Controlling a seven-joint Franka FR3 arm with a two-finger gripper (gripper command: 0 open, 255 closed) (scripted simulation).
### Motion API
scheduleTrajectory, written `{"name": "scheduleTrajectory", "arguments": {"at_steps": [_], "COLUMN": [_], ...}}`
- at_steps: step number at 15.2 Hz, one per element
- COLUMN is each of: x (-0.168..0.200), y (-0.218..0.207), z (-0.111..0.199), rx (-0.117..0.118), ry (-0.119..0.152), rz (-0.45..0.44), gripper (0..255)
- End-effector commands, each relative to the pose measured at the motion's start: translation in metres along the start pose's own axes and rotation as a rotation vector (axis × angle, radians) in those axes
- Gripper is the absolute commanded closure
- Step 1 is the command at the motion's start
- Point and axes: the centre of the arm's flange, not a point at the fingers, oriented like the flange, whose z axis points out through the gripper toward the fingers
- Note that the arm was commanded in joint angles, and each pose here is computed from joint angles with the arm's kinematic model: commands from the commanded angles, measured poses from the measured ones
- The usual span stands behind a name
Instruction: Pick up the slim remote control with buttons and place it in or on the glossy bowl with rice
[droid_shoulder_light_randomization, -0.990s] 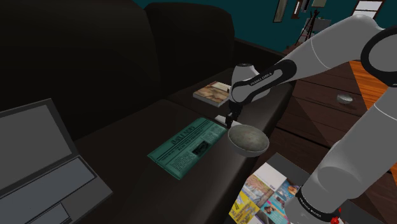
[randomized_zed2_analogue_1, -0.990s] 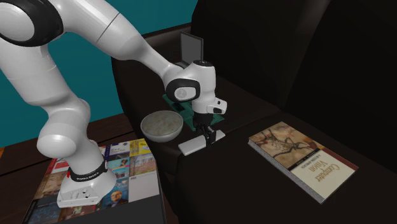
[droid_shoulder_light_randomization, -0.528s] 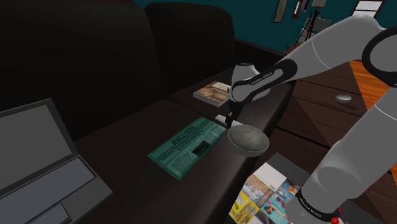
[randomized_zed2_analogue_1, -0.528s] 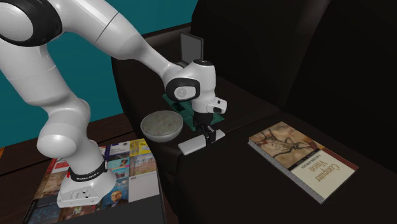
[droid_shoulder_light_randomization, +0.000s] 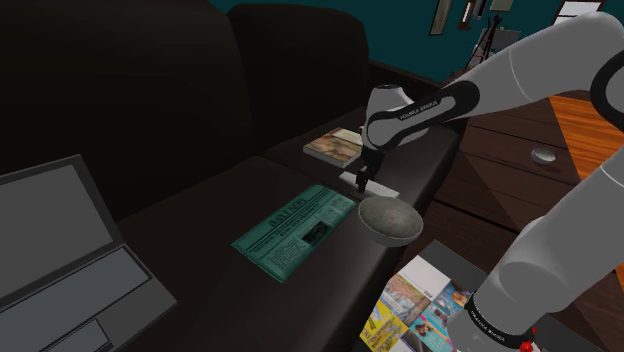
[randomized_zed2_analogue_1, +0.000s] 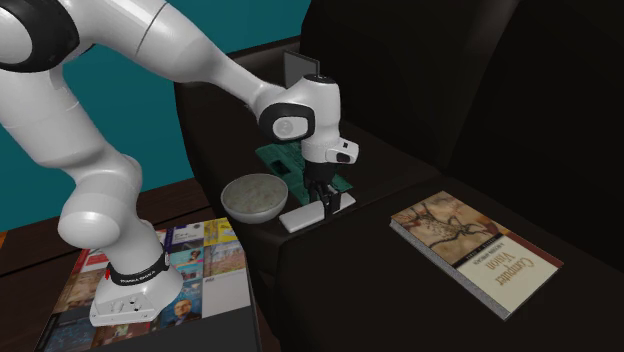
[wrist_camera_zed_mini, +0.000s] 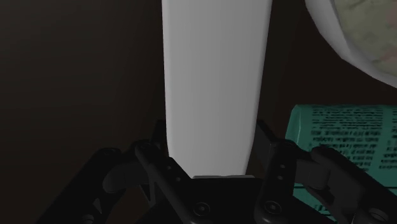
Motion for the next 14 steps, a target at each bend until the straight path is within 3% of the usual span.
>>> {"name": "scheduleTrajectory", "arguments": {"at_steps": [1,14], "x": [-0.001,0.000], "y": [0.000,0.003], "z": [-0.011,-0.079], "rx": [0.000,0.000], "ry": [0.000,0.000], "rz": [0.000,0.000], "gripper": [255,255]}}
